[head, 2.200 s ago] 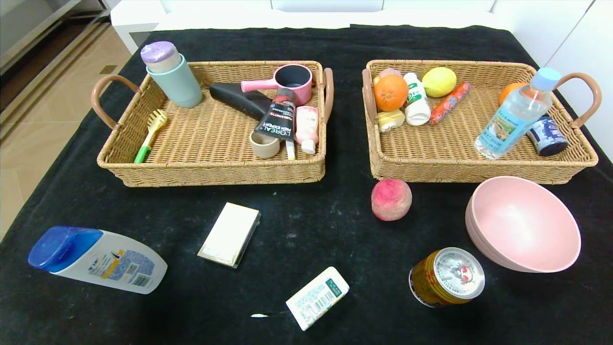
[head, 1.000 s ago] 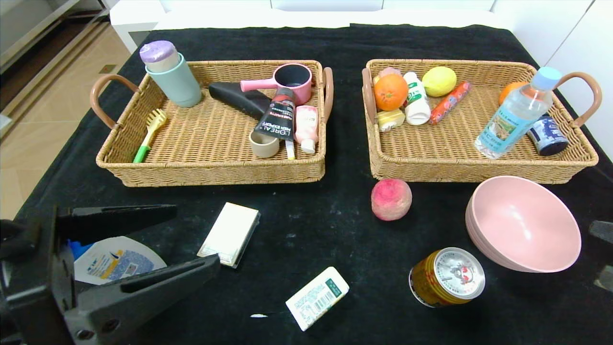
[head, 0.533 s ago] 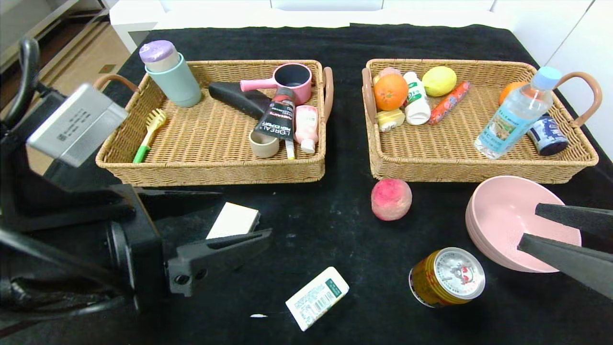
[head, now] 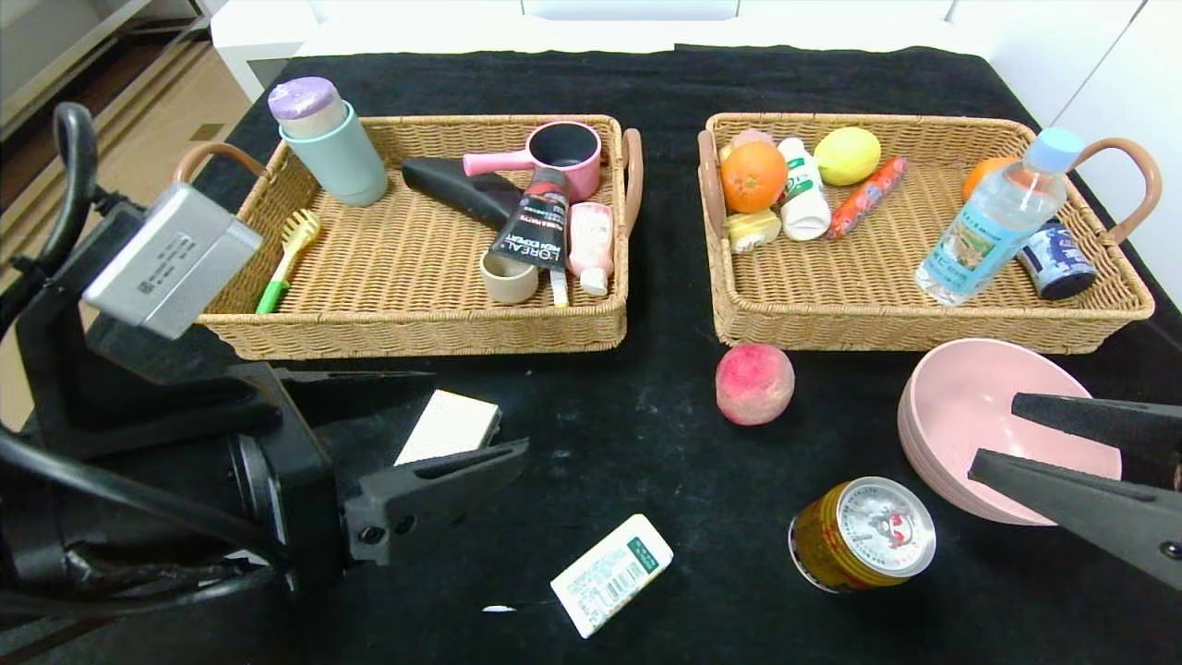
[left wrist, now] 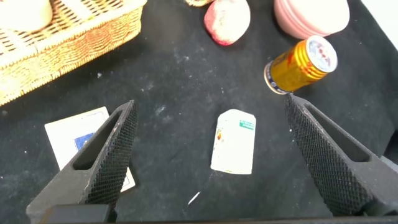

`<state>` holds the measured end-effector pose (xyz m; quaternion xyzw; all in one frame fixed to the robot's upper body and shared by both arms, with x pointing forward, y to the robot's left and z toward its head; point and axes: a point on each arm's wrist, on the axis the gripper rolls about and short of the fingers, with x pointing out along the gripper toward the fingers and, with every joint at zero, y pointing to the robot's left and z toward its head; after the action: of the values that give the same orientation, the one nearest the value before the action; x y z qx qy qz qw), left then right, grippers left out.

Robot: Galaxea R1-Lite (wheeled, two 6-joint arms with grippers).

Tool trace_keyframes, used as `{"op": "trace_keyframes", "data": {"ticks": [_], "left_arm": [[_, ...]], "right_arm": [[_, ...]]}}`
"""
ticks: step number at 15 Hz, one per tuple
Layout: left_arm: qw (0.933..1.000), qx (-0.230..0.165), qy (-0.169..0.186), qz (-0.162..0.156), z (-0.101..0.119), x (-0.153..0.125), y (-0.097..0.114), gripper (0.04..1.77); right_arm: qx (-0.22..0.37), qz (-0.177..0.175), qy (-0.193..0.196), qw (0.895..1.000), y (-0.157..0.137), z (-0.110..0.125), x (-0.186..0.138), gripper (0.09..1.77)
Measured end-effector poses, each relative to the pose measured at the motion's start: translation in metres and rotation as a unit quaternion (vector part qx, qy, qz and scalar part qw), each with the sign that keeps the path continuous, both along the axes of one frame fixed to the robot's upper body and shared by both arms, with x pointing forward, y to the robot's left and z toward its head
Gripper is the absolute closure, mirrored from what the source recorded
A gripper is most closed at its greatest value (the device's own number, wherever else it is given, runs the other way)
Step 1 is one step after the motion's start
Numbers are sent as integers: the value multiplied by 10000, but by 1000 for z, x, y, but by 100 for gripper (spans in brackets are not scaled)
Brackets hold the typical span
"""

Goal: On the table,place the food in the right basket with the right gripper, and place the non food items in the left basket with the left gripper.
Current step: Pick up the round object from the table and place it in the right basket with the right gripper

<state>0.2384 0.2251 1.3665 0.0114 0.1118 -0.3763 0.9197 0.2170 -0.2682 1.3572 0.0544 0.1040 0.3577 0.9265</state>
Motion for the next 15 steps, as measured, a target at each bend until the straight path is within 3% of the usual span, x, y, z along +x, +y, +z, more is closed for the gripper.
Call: {"op": "trace_keyframes", "data": {"ticks": [2, 4, 7, 12, 15], "left_arm": [[10000, -30, -50, -41, 2, -3, 2, 9], [9999, -53, -95, -27, 3, -7, 4, 9], [9998, -109, -178, -34, 7, -12, 8, 9], [9996, -151, -252, -20, 10, -16, 11, 9], [9996, -141, -238, -20, 9, -16, 10, 9]], "right_arm": [[-85, -214, 38, 9997, 2, 1, 3, 15], [-415, -660, 105, 9969, 6, 4, 8, 15], [-852, -881, 227, 9922, 23, 10, 16, 15], [-1724, -1300, 446, 9754, 70, 14, 34, 15], [-1584, -1562, 634, 9729, 97, 14, 49, 15]]}}
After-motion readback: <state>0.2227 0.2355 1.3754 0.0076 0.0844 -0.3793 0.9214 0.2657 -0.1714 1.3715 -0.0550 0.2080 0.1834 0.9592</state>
